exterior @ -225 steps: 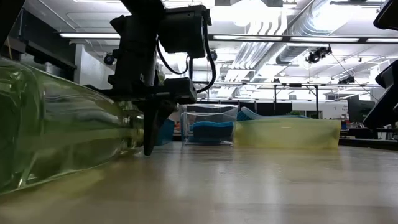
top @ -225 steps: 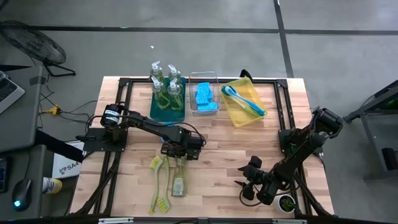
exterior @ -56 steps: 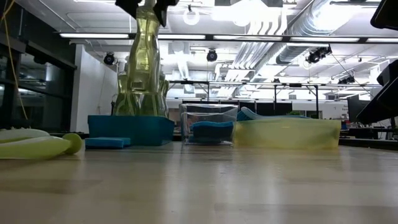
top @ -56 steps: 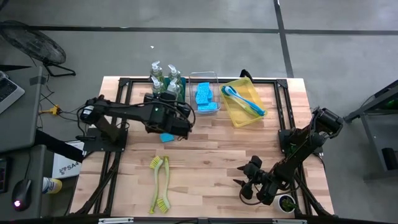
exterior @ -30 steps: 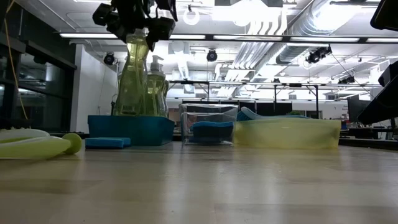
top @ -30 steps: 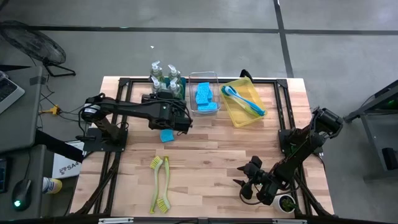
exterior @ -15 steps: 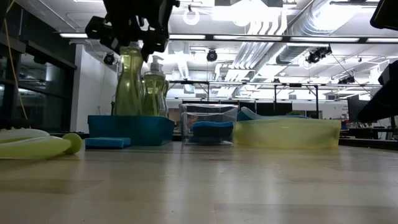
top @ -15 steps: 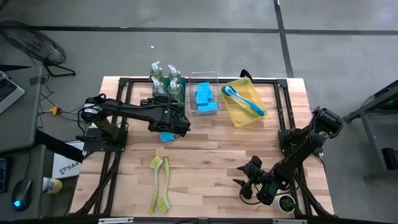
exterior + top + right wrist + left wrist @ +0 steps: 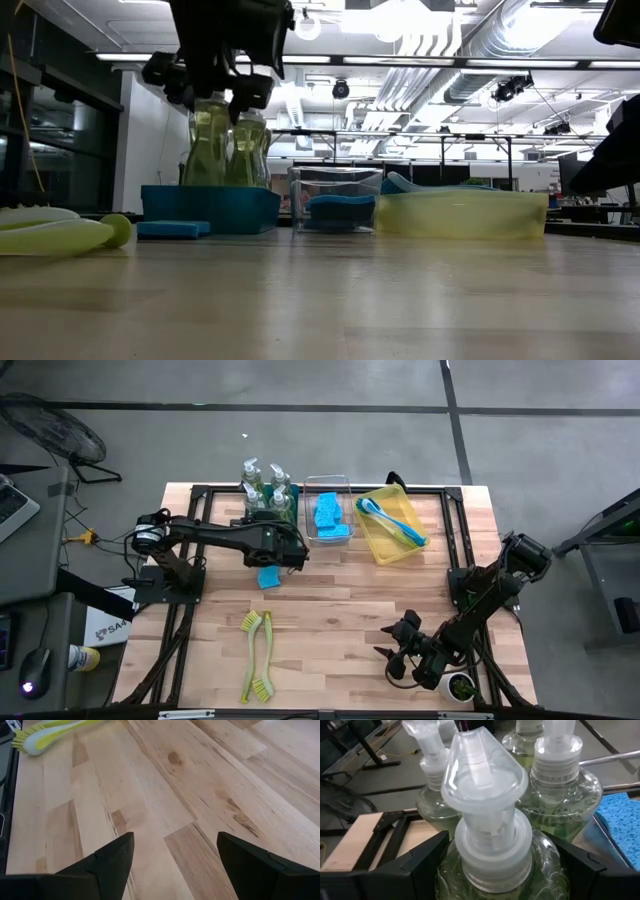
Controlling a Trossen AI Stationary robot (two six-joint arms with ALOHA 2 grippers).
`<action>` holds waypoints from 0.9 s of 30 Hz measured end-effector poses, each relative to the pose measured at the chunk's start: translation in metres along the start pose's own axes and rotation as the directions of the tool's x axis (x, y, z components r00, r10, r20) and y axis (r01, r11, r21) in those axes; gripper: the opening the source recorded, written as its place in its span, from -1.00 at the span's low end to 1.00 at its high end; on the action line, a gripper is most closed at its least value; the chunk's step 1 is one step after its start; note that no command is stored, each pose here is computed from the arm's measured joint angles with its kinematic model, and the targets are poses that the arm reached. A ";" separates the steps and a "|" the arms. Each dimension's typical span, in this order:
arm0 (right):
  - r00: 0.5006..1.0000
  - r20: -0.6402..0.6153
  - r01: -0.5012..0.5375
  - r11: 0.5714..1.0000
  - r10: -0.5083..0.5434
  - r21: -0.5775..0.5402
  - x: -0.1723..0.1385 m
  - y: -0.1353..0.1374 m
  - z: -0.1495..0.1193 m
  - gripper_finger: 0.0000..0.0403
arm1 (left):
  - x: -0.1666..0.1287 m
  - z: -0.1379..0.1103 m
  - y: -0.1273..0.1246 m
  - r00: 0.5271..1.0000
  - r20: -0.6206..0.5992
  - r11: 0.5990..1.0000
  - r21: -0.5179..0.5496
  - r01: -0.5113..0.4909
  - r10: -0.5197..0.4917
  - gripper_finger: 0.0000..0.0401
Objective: Pick & Place Kitchen Sink Supplies
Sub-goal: Put the dishwashing liquid into the blue bin, then put the blue sponge into the transparent bin
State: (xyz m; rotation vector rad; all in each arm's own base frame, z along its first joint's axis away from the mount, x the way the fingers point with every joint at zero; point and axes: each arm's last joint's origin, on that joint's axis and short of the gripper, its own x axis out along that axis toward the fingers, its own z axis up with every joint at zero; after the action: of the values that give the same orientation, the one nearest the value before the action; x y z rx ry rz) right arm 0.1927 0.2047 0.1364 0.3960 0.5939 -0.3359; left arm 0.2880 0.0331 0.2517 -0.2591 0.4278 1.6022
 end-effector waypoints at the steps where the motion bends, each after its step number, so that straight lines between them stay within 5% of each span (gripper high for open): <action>1: 1.000 0.000 0.000 1.000 0.000 0.000 0.000 0.000 0.000 0.39 | 0.002 -0.001 0.000 1.000 -0.001 1.000 -0.002 -0.002 0.002 0.39; 20: 1.000 -0.020 -0.007 1.000 0.007 0.023 0.000 0.000 -0.001 0.39 | 0.011 -0.009 -0.001 1.000 -0.013 1.000 -0.020 -0.004 0.004 0.39; 25: 0.999 -0.032 -0.011 1.000 0.011 0.023 0.000 0.000 -0.001 0.39 | 0.013 -0.013 -0.003 0.996 -0.084 1.000 -0.018 -0.007 0.005 0.88; 27: 0.999 -0.032 -0.011 1.000 0.011 0.023 0.000 0.000 -0.001 0.39 | 0.014 -0.012 -0.002 0.994 -0.108 1.000 -0.015 -0.010 0.008 0.85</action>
State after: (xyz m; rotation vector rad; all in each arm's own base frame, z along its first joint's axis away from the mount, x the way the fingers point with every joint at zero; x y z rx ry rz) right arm 0.1924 0.2055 0.1359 0.4273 0.6195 -0.3264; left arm 0.2881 0.0406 0.2349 -0.3574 0.5004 1.6055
